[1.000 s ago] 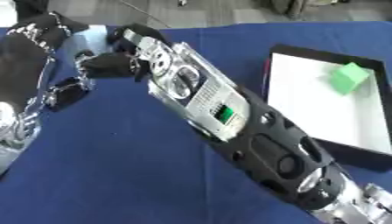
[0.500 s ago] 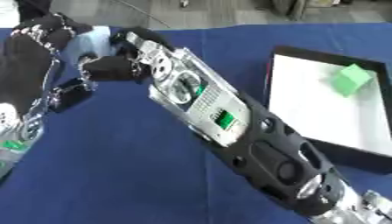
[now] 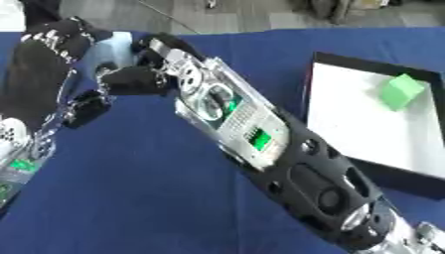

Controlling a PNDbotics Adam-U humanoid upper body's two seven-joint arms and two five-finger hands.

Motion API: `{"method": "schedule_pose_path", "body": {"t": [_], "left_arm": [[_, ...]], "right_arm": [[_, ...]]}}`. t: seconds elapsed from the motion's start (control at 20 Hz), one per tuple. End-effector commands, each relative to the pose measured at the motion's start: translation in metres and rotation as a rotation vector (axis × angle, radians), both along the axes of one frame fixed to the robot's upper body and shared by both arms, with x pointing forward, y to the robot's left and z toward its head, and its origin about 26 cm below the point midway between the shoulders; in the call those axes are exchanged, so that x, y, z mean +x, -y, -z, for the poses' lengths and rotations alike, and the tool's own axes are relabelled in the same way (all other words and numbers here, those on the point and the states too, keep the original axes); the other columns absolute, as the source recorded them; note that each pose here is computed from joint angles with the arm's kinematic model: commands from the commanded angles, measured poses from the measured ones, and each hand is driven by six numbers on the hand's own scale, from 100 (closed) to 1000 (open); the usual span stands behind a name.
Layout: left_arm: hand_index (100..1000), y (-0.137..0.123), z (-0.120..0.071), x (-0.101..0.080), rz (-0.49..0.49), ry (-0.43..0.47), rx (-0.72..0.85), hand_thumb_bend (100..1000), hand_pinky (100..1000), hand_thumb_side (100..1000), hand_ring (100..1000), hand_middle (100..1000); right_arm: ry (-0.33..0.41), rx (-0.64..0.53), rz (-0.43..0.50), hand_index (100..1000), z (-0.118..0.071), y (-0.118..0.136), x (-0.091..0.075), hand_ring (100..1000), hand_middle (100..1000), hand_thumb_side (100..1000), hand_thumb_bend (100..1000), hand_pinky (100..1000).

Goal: Pick up the objects with one hand, pass them to the other hand, and then place them into the box on the other side of the table.

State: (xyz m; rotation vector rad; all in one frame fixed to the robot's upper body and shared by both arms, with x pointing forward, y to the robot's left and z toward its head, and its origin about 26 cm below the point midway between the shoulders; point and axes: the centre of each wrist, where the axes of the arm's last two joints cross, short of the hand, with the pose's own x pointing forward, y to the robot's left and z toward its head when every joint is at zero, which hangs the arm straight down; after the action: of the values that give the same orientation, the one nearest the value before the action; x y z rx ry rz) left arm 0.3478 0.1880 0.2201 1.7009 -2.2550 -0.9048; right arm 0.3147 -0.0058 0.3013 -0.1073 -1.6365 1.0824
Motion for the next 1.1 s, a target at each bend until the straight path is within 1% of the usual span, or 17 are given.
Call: {"method": "schedule_pose_path", "body": {"t": [0.05, 0.25, 0.35, 0.65, 0.8, 1.0, 1.1], "left_arm": [[552, 0.013, -0.01, -0.007, 0.04, 0.045, 0.004, 112, 520, 100, 516, 518], [548, 0.012, -0.011, -0.01, 0.036, 0.077, -0.03, 102, 509, 100, 508, 510], [547, 0.011, -0.01, -0.01, 0.027, 0.089, -0.05, 101, 503, 100, 505, 508], [546, 0.01, -0.009, -0.012, 0.017, 0.129, -0.077, 102, 495, 100, 502, 506], [546, 0.01, -0.008, -0.012, 0.009, 0.133, -0.082, 105, 493, 100, 501, 506], [546, 0.009, -0.008, -0.014, 0.01, 0.139, -0.077, 108, 492, 100, 501, 505], [546, 0.01, -0.007, -0.014, 0.018, 0.14, -0.073, 109, 492, 100, 501, 505]], "right_arm": [[0.037, 0.007, -0.05, 928, -0.006, -0.009, -0.012, 885, 804, 487, 100, 684], [0.072, -0.009, 0.025, 923, -0.001, -0.012, -0.003, 880, 795, 542, 100, 690], [0.087, -0.013, 0.053, 940, 0.001, -0.013, 0.0, 885, 799, 588, 100, 698], [0.105, -0.024, 0.115, 965, 0.006, -0.012, 0.009, 893, 806, 621, 100, 710], [0.11, -0.028, 0.138, 970, 0.007, -0.008, 0.012, 892, 805, 590, 100, 711], [0.136, -0.02, 0.157, 972, 0.005, -0.005, 0.012, 891, 803, 581, 100, 715], [0.138, -0.017, 0.159, 964, 0.005, -0.005, 0.011, 880, 790, 550, 100, 712]]}}
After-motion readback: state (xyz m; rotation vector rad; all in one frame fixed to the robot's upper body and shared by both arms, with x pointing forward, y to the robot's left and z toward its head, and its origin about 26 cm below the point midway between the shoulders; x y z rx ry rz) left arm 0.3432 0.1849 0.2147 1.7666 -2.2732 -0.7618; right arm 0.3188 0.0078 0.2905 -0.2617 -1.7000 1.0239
